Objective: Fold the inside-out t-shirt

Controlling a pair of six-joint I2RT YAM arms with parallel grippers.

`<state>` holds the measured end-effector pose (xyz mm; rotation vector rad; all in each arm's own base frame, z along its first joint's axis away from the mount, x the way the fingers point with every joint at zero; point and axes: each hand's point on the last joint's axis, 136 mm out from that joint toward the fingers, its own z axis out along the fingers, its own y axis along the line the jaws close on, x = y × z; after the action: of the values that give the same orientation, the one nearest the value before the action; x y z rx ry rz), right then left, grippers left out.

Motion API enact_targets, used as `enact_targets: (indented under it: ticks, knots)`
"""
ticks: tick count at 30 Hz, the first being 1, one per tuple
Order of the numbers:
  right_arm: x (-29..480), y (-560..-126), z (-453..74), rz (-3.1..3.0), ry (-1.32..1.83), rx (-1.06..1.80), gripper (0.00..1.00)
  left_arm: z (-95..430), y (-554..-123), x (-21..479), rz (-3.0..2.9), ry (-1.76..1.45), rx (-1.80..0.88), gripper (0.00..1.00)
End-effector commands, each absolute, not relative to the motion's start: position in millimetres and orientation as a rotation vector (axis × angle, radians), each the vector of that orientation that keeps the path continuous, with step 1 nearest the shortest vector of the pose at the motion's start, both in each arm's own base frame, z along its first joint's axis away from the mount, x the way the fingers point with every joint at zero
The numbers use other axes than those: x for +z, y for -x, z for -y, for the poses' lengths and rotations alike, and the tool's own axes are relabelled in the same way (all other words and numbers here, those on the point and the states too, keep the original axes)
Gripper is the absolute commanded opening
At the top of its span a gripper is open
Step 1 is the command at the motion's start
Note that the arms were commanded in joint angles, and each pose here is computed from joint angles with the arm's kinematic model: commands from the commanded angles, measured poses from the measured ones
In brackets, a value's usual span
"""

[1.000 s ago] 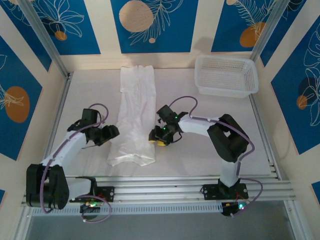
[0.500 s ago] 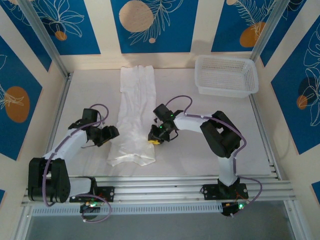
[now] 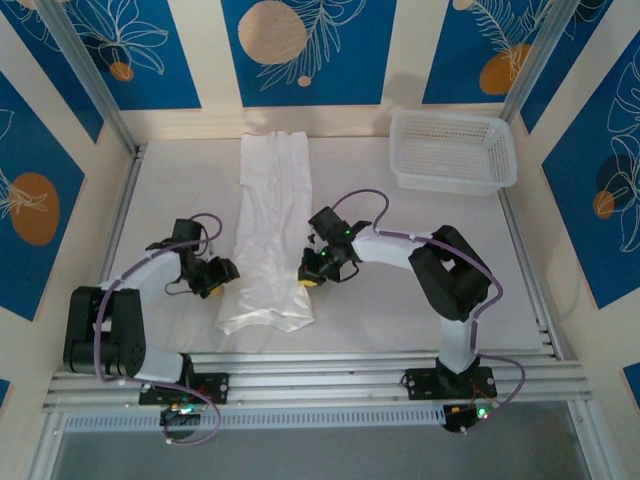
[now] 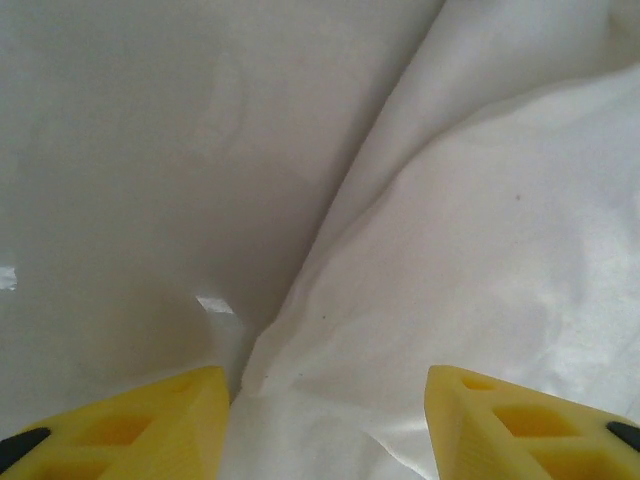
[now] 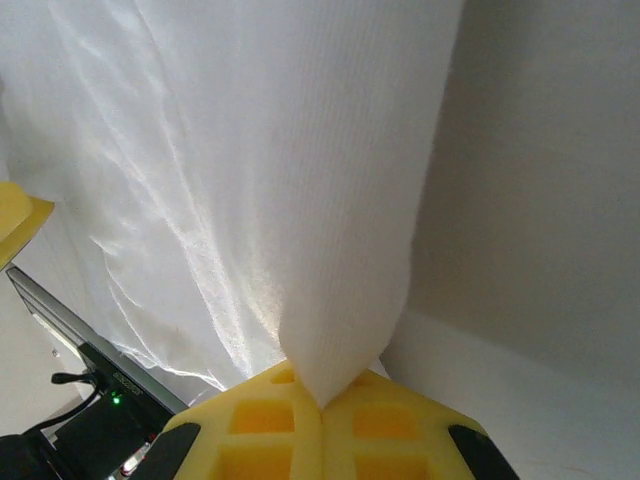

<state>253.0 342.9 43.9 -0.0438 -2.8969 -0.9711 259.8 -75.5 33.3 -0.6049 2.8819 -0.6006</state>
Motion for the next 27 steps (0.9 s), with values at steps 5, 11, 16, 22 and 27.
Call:
enact_targets:
  ticks: [5, 11, 16, 22, 27]
  knots:
    - [47.4, -248.9, -344.5, 2.878, 0.051, -0.982, 0.0, 85.1, -267.4, 30.3, -2.864, 0.632, -0.696, 0.49]
    - [45.8, -248.5, -344.1, 2.875, 0.058, -0.976, 0.0, 87.8, -271.9, 32.2, -2.836, 0.642, -0.723, 0.3]
    - [45.1, -249.2, -343.8, 2.873, 0.063, -0.971, 0.0, 87.9, -271.0, 29.3, -2.841, 0.645, -0.722, 0.3]
    - [43.6, -249.5, -340.3, 2.878, 0.084, -0.948, 0.0, 88.3, -268.6, 21.6, -2.86, 0.663, -0.713, 0.32]
    - [43.6, -251.1, -334.2, 2.887, 0.105, -0.936, 0.0, 94.3, -265.9, 25.1, -2.864, 0.643, -0.75, 0.0]
